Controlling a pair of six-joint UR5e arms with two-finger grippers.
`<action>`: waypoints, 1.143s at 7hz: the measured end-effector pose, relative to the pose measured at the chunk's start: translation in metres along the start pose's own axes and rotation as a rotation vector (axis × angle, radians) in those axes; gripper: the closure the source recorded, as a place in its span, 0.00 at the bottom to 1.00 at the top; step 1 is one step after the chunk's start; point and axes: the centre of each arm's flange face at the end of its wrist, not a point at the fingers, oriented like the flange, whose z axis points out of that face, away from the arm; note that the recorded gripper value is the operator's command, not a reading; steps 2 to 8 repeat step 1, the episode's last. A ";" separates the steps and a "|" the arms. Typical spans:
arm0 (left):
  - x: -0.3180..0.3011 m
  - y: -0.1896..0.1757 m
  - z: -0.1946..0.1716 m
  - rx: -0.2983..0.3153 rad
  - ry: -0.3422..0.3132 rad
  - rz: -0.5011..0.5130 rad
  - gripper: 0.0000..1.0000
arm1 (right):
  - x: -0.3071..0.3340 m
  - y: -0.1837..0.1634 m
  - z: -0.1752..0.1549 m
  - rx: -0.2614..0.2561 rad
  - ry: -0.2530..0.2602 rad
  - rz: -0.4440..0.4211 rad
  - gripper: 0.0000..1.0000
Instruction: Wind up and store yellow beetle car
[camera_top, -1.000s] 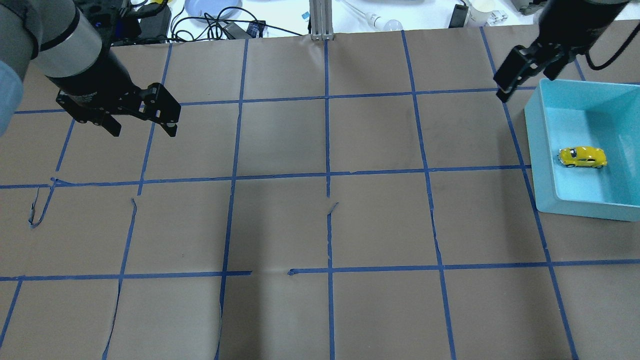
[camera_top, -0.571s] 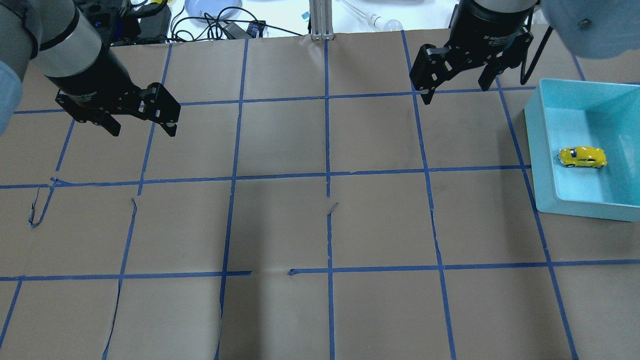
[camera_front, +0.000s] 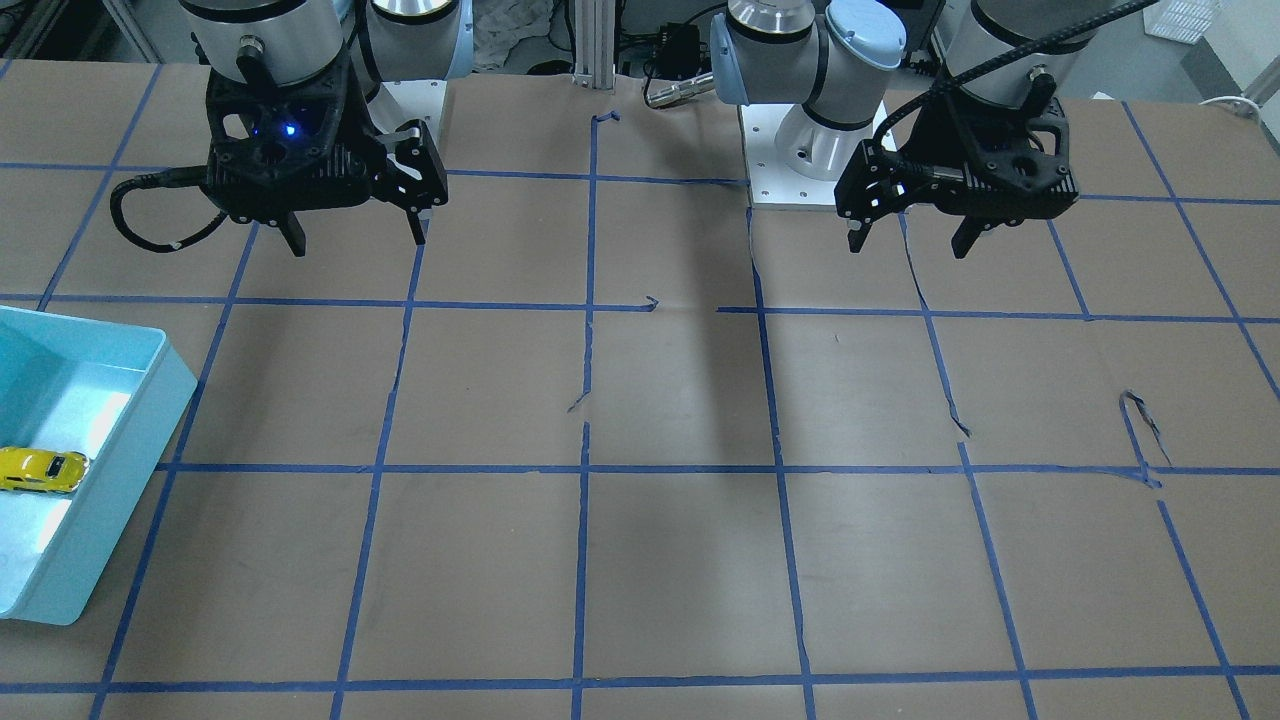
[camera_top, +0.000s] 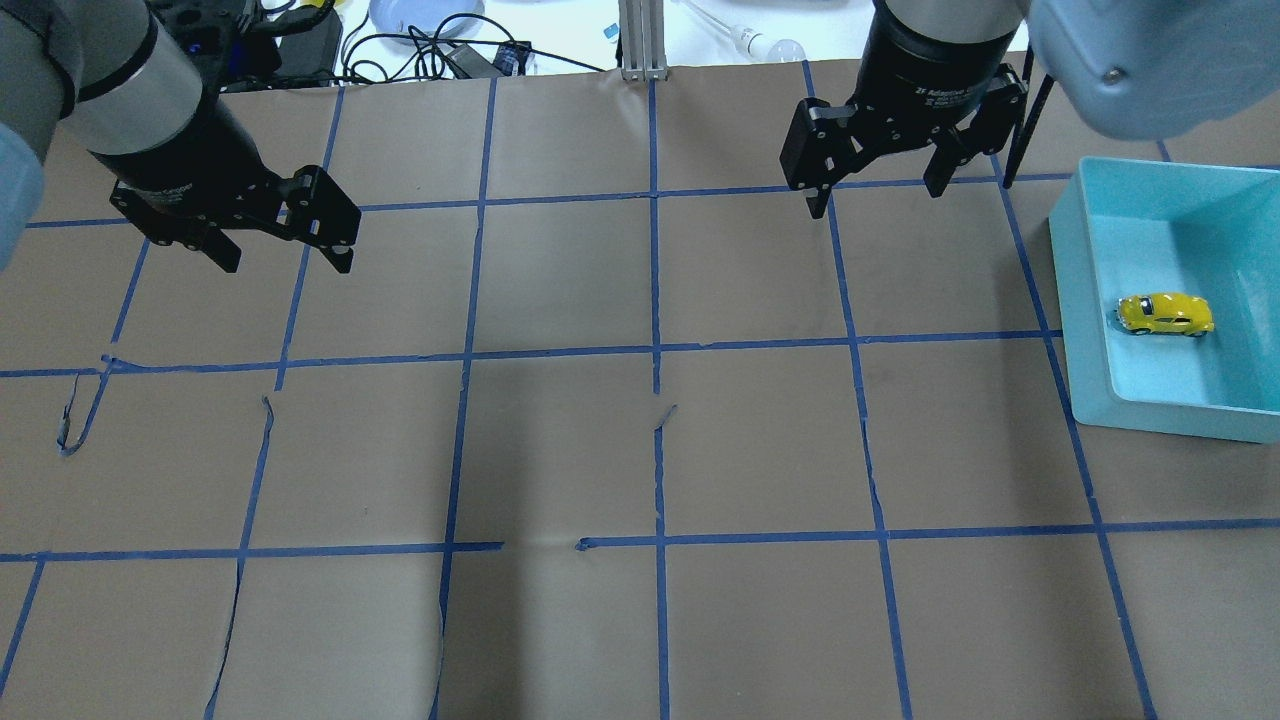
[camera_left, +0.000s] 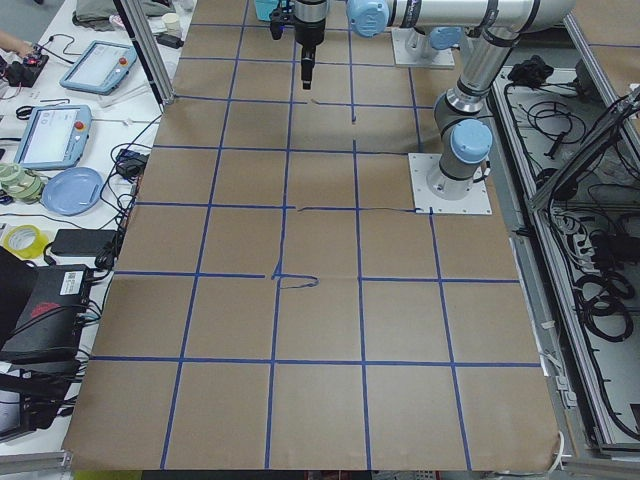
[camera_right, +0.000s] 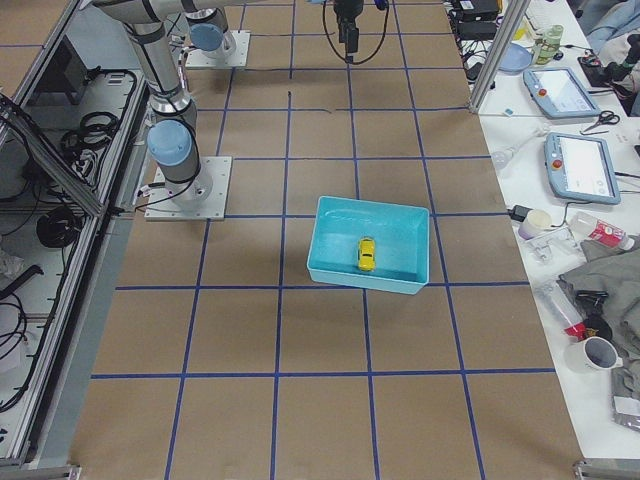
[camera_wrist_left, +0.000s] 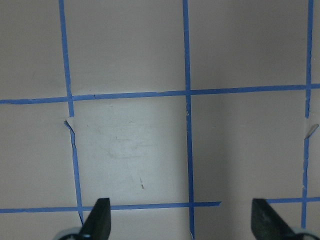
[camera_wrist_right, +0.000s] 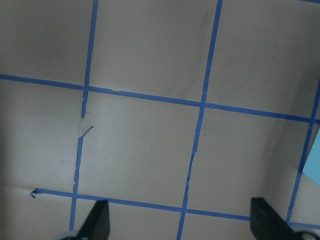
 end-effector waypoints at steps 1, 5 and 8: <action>0.000 0.000 0.000 0.000 0.000 0.000 0.00 | 0.000 0.000 0.001 0.001 -0.001 0.000 0.00; 0.000 0.000 0.000 0.000 0.000 0.000 0.00 | 0.000 0.000 0.001 0.001 -0.001 0.000 0.00; 0.000 0.000 0.000 0.000 0.000 0.000 0.00 | 0.000 0.000 0.001 0.001 -0.001 0.000 0.00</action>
